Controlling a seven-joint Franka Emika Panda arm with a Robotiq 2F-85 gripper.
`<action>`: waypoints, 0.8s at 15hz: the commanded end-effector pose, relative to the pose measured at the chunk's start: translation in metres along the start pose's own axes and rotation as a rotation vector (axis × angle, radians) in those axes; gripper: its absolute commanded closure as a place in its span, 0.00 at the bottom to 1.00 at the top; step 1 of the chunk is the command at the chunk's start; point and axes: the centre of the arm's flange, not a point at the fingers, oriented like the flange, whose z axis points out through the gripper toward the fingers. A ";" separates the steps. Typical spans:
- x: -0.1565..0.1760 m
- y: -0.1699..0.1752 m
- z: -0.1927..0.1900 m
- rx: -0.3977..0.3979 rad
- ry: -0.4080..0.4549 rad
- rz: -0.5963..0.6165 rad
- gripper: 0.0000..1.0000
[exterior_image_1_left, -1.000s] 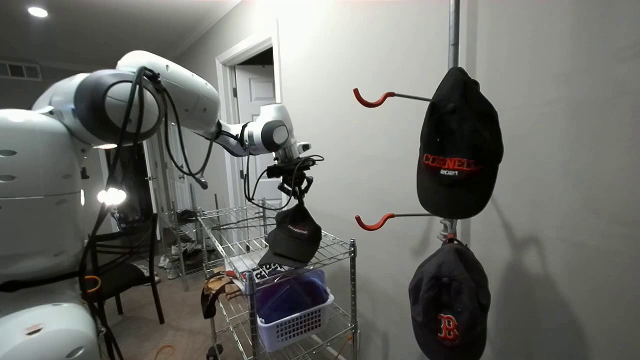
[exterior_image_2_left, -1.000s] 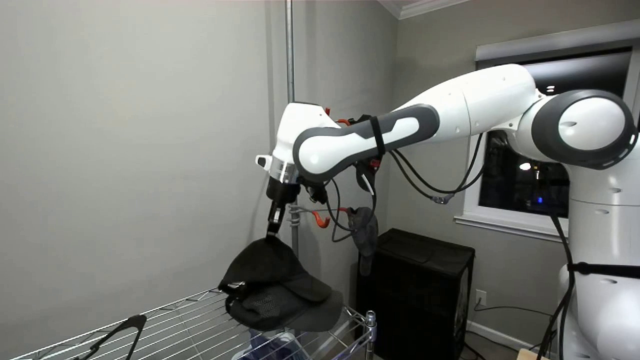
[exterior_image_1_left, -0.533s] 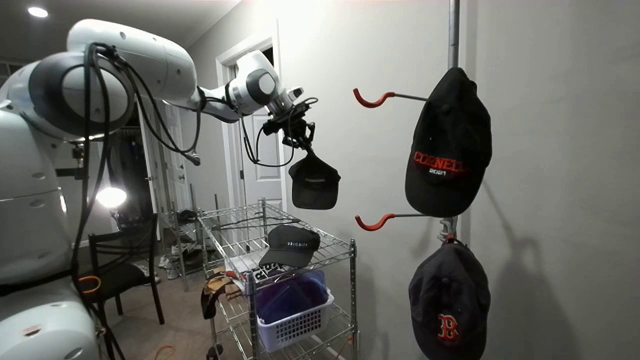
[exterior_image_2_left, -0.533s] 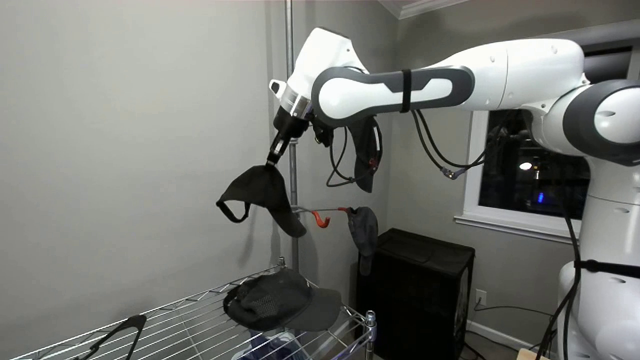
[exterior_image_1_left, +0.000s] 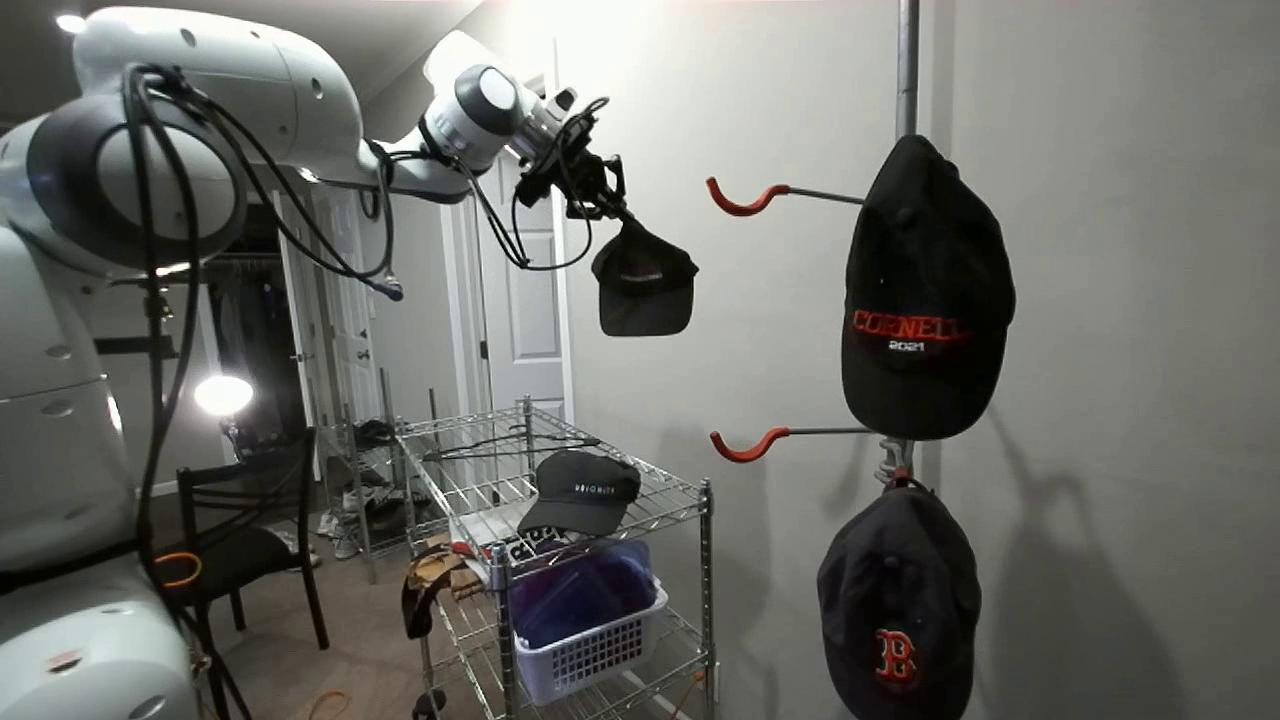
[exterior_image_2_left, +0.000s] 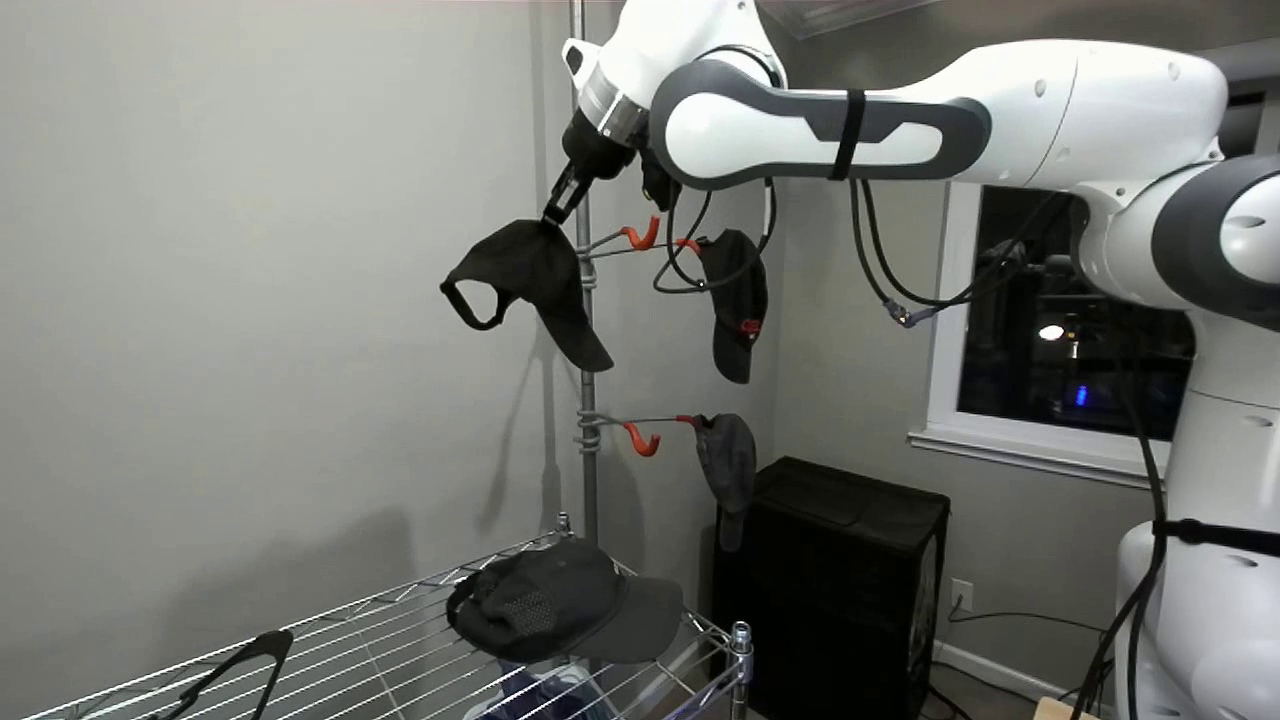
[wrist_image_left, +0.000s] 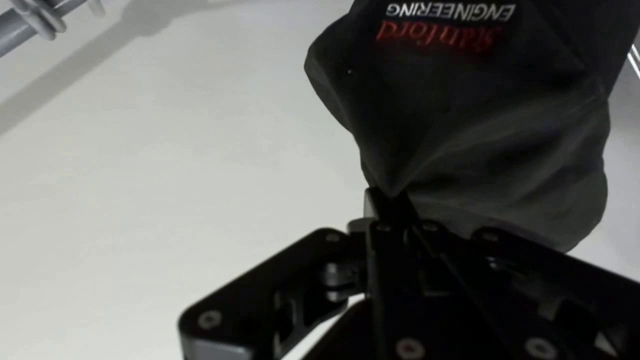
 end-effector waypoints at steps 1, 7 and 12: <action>0.013 0.027 -0.045 -0.062 0.014 -0.004 0.99; 0.030 0.092 -0.109 -0.244 0.030 0.062 0.99; 0.026 0.124 -0.137 -0.372 0.016 0.118 0.99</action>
